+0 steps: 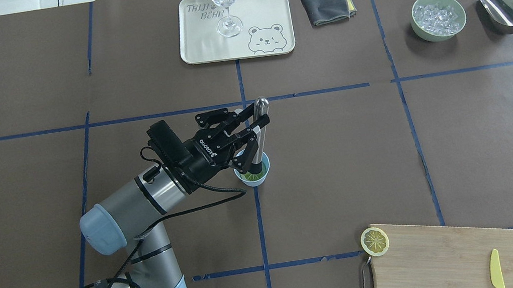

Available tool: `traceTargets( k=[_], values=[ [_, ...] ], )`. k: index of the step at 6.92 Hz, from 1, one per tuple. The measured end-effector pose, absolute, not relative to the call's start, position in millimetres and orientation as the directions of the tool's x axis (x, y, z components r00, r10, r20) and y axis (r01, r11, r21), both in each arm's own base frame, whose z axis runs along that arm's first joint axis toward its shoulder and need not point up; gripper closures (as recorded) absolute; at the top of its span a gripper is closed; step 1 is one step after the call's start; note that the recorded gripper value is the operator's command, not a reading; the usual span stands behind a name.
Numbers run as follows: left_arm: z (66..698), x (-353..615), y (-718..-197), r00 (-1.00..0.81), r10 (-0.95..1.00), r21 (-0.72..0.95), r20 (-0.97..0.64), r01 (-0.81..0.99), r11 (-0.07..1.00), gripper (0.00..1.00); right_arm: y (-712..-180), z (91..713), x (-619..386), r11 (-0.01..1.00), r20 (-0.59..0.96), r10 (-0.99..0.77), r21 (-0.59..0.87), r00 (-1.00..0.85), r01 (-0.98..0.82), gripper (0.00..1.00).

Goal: Squeeze lemon into cup
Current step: 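Stir the cup contents with the rod held in the left gripper, then lift the rod out and carry it back to its spot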

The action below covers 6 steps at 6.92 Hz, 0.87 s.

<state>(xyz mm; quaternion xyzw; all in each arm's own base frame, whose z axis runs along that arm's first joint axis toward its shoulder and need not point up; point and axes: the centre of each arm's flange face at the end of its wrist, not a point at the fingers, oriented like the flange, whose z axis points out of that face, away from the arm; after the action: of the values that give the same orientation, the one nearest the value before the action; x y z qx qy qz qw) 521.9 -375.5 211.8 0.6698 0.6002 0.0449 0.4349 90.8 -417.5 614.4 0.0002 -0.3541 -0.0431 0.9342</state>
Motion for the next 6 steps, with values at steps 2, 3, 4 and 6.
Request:
traceTargets(
  k=[2, 3, 4, 6],
  values=[
    [202, 493, -399, 0.299, 0.839, 0.631, -0.454, 0.773, 0.065, 1.0, -417, 622, 90, 0.997, 0.665, -0.067, 0.014, 0.744, 0.078, 0.0],
    [194, 481, -413, 0.318, 0.843, 0.665, -0.433, 0.744, 0.061, 1.0, -417, 622, 90, 0.997, 0.666, -0.065, 0.011, 0.743, 0.077, 0.0],
    [186, 470, -422, 0.335, 0.842, 0.713, -0.423, 0.697, 0.08, 1.0, -417, 623, 90, 0.997, 0.667, -0.065, 0.011, 0.742, 0.077, 0.0],
    [190, 425, -443, 0.383, 0.83, 0.844, -0.404, 0.505, 0.178, 1.0, -416, 624, 90, 0.997, 0.668, -0.062, 0.008, 0.742, 0.077, 0.0]
  ],
)
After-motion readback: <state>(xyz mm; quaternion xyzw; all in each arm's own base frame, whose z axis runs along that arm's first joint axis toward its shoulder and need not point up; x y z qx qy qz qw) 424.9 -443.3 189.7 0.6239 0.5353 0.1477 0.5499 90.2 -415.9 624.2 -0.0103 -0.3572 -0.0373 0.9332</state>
